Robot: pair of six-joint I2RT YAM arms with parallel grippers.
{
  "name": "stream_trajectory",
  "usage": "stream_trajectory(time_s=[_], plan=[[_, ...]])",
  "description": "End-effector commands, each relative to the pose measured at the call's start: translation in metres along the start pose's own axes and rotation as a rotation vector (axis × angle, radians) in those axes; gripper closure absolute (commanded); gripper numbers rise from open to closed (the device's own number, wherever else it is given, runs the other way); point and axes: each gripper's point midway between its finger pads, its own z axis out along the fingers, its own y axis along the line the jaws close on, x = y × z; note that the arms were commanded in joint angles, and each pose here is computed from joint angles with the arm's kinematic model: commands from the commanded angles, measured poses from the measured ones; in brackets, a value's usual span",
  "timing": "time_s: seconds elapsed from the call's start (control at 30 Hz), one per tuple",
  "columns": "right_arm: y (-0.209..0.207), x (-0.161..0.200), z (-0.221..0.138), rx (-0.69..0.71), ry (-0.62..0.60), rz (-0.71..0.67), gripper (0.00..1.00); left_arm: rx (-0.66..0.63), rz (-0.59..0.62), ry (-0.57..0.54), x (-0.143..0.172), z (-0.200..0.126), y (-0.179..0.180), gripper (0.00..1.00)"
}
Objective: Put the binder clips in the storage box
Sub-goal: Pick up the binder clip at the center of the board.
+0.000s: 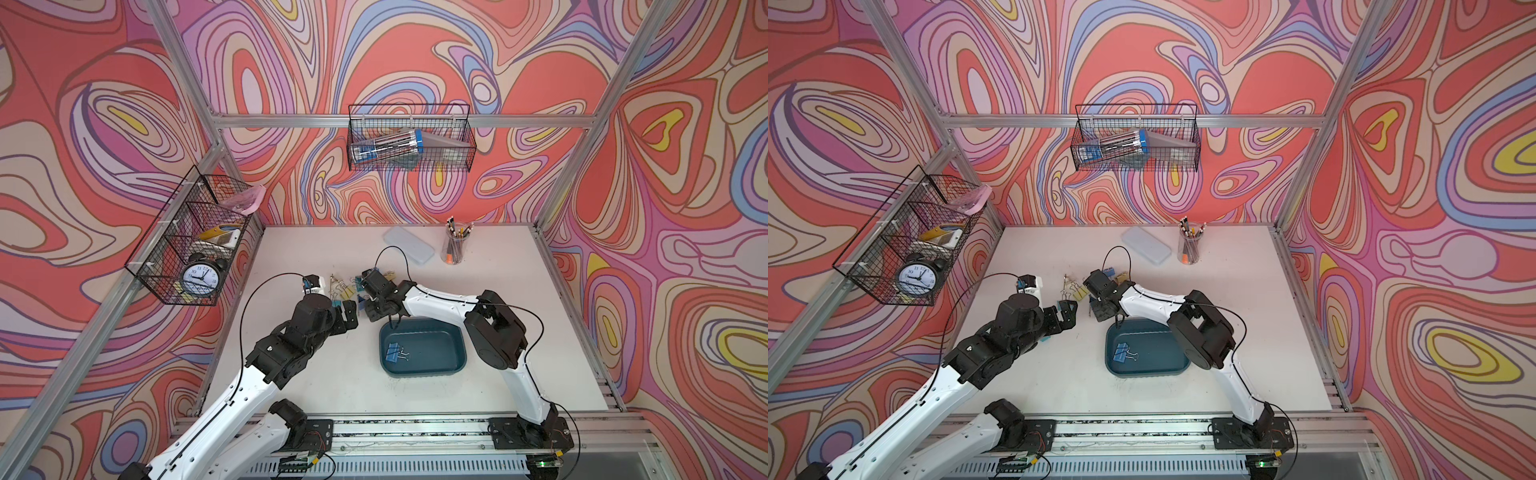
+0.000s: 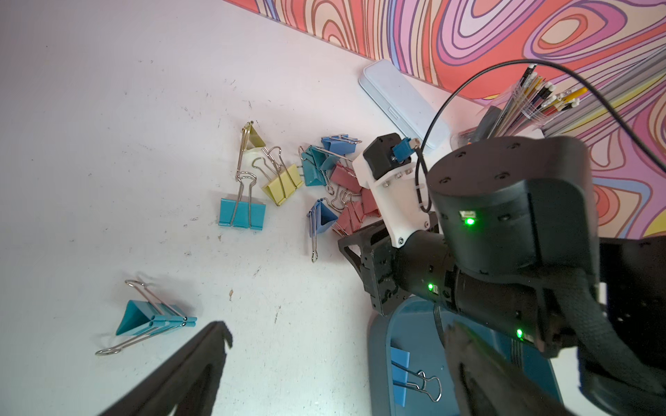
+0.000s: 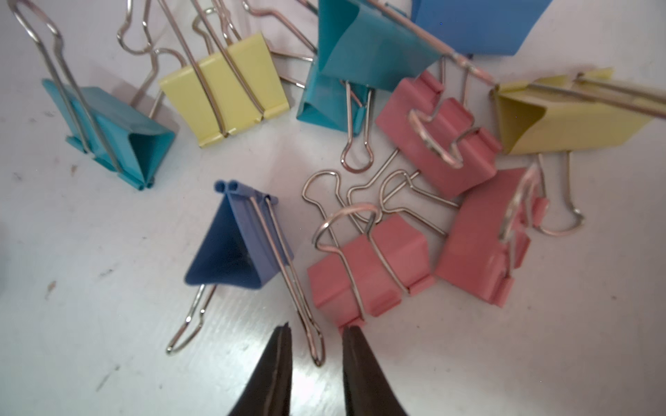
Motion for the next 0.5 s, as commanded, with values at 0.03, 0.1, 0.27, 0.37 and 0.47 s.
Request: stream_trajectory(time_s=[0.03, 0.1, 0.27, 0.37, 0.47], plan=[[0.008, -0.006, 0.009, -0.046, -0.015, 0.011, 0.84, -0.013, 0.01, -0.004, -0.003, 0.0, 0.002, 0.01], [0.009, -0.006, 0.009, -0.049, -0.015, 0.009, 0.88, -0.013, 0.008, -0.001, -0.002, 0.001, 0.002, 0.01], [0.013, -0.011, 0.003, -0.075, -0.025, 0.016, 0.97, -0.014, 0.009, 0.0, -0.002, 0.0, 0.002, 0.01], [0.018, -0.018, -0.009, -0.106, -0.048, 0.024, 1.0, -0.014, 0.007, -0.003, -0.002, -0.001, 0.003, 0.01], [0.023, -0.027, -0.031, -0.137, -0.075, 0.033, 1.0, -0.011, 0.004, -0.01, -0.004, -0.004, 0.003, 0.01]])
